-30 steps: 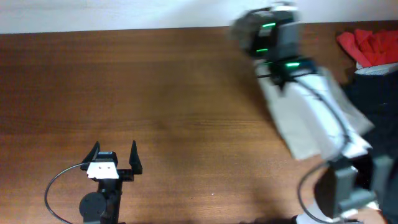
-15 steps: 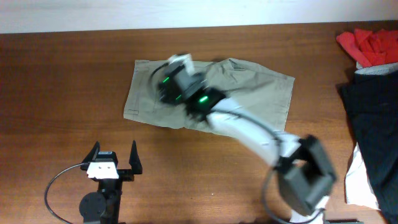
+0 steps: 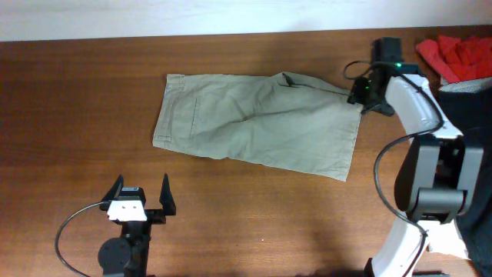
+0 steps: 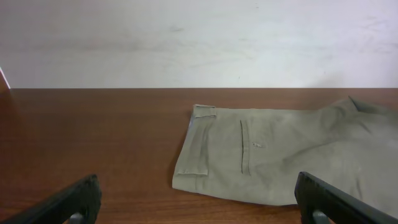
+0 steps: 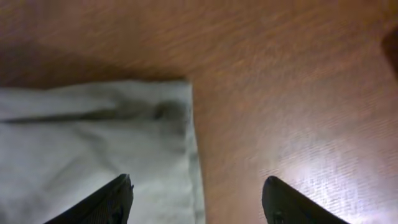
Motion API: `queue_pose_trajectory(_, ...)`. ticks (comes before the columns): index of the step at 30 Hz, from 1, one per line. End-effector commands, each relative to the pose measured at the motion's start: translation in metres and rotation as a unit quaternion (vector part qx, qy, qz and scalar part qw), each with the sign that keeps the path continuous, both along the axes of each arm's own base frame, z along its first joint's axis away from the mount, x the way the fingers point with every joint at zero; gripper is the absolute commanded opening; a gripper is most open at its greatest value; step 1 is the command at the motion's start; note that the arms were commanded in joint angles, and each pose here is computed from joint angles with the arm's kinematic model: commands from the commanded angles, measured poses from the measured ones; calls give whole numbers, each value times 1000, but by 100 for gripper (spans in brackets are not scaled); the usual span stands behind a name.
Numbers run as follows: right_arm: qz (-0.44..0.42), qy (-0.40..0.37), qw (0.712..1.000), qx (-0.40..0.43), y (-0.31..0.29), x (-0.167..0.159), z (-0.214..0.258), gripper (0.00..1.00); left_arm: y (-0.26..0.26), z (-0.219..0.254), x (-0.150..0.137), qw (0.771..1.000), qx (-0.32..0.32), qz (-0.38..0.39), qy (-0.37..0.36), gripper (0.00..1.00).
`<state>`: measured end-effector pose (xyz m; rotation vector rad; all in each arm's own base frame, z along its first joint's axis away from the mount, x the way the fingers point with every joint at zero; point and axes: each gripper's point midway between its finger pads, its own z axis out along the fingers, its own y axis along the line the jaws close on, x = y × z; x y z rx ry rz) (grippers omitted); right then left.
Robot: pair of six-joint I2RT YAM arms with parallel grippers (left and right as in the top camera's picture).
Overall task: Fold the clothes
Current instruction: 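Pull the khaki trousers left and lay them flat on the table, then grip the trousers' right hem with the right gripper and tug to straighten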
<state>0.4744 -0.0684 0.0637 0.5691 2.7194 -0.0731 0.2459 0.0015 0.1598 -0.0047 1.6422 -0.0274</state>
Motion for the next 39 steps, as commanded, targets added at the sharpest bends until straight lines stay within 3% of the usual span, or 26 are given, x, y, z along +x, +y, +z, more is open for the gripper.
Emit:
queue_pose_trajectory(1,43,-7,999,29,3,7,-12,66,2,-2,0,1000,-1,6,1,99)
queue_pose_trajectory(4,92,-21,994,54,18,19,-23,60,2,-2,0,1000,-1,6,1,99)
queue_pose_trajectory(13,73,-12,995,67,18,19,-37,59,2,-2,0,1000,-1,6,1,99)
queue_pose_trajectory(16,78,-9,994,80,24,17,-38,47,2,-2,0,1000,-1,6,1,99)
queue_pose_trajectory(28,75,10,994,83,23,14,-59,52,2,-2,0,1000,-1,6,1,99)
queue_pose_trajectory(35,73,0,995,74,19,20,-57,34,2,-2,0,1000,-1,6,1,99)
queue_pose_trajectory(38,66,3,996,54,11,22,-50,33,2,-2,0,1000,-1,6,1,99)
queue_pose_trajectory(39,66,1,996,54,11,24,-46,22,2,-2,0,1000,-1,6,1,99)
